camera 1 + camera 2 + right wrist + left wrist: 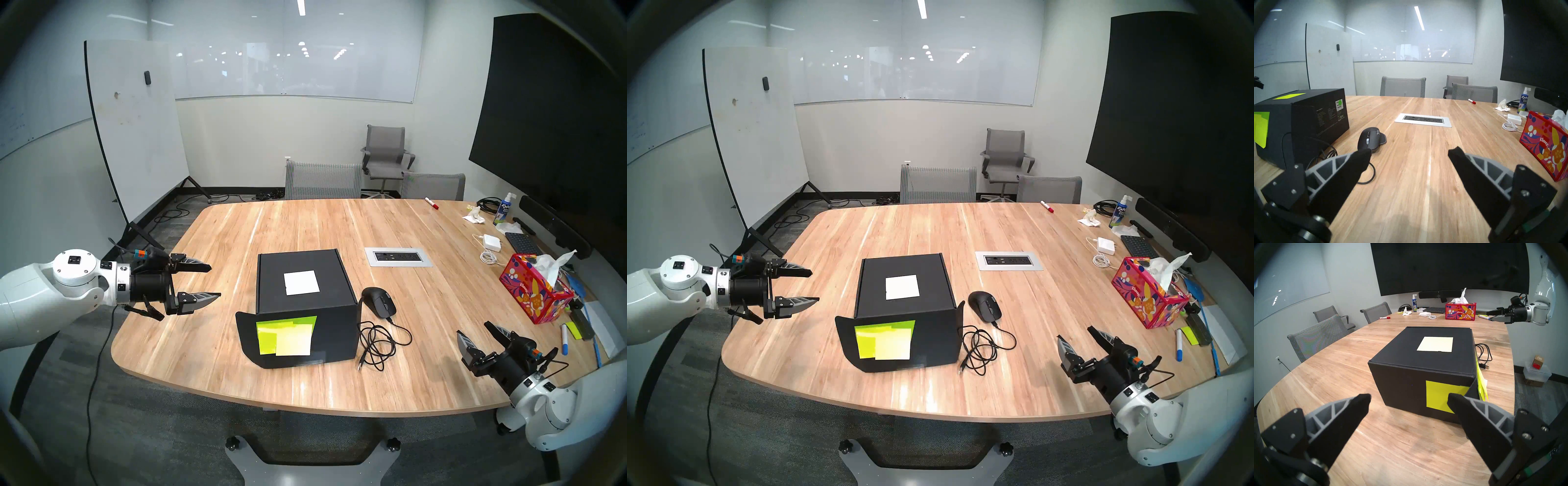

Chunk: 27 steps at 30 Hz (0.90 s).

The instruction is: Open the box and place the mouse inside

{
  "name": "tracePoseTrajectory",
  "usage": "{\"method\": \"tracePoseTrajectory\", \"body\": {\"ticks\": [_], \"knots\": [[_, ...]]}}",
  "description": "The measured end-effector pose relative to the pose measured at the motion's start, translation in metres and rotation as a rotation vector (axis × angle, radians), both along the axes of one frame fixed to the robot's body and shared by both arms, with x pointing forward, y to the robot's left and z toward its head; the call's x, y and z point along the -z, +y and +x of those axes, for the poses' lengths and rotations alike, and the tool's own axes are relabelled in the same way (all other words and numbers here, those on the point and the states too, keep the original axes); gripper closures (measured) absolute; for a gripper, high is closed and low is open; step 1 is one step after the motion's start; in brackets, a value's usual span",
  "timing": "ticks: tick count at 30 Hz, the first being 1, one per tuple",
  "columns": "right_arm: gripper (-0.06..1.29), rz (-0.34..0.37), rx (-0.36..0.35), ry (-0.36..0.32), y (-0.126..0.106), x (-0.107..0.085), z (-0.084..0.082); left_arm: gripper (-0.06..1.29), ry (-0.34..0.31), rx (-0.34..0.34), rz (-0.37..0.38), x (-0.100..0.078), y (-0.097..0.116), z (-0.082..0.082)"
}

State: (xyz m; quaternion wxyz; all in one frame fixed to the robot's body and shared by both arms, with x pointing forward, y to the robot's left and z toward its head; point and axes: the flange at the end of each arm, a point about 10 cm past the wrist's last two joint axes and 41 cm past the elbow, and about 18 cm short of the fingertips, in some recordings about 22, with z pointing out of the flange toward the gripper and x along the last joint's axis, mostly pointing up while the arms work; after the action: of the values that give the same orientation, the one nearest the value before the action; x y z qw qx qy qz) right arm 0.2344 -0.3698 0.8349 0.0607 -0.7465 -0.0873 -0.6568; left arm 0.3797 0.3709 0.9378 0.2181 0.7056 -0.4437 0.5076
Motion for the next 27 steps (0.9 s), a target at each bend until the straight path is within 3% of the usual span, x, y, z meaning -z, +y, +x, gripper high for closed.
{"method": "tracePoseTrajectory", "body": {"ticks": [27], "knots": [[0.00, 0.024, -0.162, 0.072, 0.015, 0.002, -0.009, 0.00, 0.000, -0.001, 0.001, 0.000, 0.000, 0.000]]}}
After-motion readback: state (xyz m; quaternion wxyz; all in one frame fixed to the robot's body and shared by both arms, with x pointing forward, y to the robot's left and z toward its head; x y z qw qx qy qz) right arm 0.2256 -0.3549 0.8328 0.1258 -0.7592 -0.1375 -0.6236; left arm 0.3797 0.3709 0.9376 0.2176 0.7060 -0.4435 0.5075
